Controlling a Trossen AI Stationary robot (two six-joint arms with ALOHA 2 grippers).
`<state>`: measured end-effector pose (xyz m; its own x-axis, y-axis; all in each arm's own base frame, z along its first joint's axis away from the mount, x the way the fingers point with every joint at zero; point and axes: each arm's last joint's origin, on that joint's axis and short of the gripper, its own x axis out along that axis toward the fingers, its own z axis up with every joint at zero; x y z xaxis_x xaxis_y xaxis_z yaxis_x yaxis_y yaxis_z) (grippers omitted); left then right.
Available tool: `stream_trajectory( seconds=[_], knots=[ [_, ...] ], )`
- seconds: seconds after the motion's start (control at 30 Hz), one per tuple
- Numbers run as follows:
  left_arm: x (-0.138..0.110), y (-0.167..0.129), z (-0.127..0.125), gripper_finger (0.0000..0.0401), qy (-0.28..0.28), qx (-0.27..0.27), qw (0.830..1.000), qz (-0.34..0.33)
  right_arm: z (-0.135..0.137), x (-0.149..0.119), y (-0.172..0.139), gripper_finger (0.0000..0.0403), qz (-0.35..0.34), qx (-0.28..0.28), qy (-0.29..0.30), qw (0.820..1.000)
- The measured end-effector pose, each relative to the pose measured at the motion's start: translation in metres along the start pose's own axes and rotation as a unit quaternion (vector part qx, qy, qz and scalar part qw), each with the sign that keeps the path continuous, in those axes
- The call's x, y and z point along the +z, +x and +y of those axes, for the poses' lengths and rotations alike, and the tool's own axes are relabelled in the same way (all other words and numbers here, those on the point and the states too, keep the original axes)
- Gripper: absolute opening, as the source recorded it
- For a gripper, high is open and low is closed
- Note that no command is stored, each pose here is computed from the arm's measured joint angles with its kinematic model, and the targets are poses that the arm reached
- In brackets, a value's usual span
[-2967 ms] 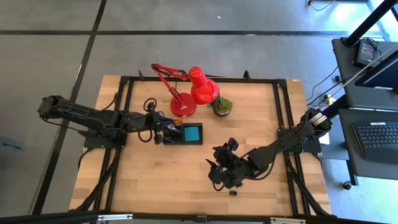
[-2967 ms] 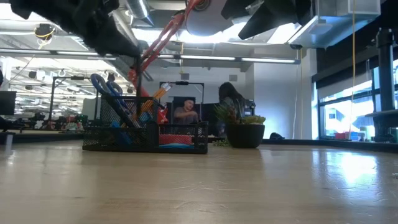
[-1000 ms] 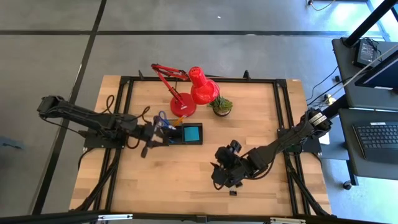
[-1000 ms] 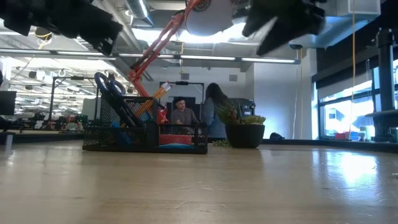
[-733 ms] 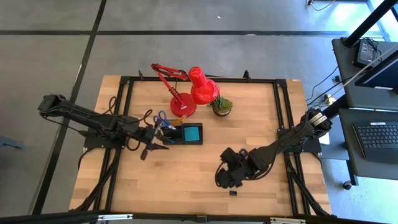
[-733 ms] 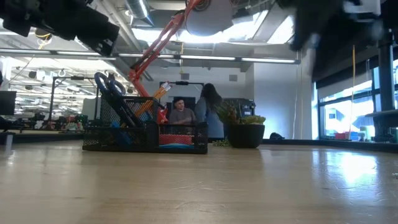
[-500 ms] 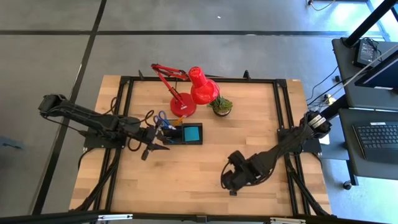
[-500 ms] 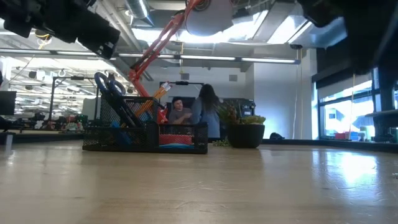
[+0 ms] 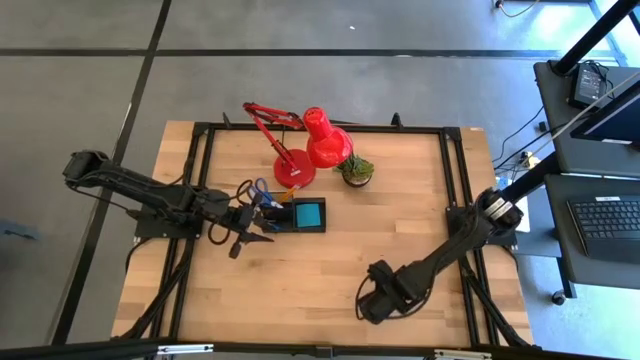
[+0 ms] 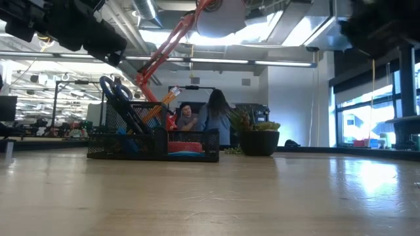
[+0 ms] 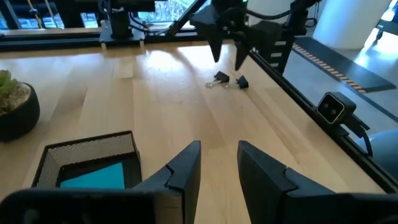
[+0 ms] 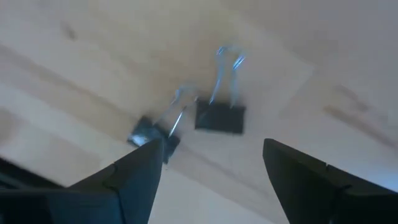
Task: Pick and place office supplies into organizer
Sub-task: Put the right black binder clip into the black desk organizer
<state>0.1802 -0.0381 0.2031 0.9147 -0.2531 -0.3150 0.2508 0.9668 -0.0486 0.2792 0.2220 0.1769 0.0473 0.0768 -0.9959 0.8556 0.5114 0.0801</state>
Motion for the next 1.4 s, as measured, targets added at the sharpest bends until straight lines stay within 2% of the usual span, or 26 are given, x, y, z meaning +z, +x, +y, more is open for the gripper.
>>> stream_trajectory(
  seconds=[0.2,0.43,0.83,1.17,1.4],
  knots=[
    [0.0,0.0,0.0,0.0098,-0.001,0.0,1.0,0.001,0.003,-0.012,0.011,0.0278,0.002,0.001,-0.016,1.0],
    [0.0,0.0,0.0,0.0096,-0.001,0.0,1.0,0.0,0.002,-0.009,0.02,0.0274,-0.002,-0.023,-0.012,1.0],
    [0.0,0.0,0.0,0.0093,-0.001,0.0,1.0,0.0,0.001,-0.001,0.032,0.0246,-0.012,-0.052,-0.002,0.999],
    [0.0,0.0,0.0,0.0093,-0.001,0.0,1.0,0.0,-0.003,-0.001,0.039,0.0203,-0.012,-0.053,-0.002,0.999],
    [0.0,0.0,0.0,0.0089,-0.001,0.0,1.0,0.0,-0.004,0.0,0.043,0.0189,-0.01,-0.038,-0.002,0.999]
  ],
)
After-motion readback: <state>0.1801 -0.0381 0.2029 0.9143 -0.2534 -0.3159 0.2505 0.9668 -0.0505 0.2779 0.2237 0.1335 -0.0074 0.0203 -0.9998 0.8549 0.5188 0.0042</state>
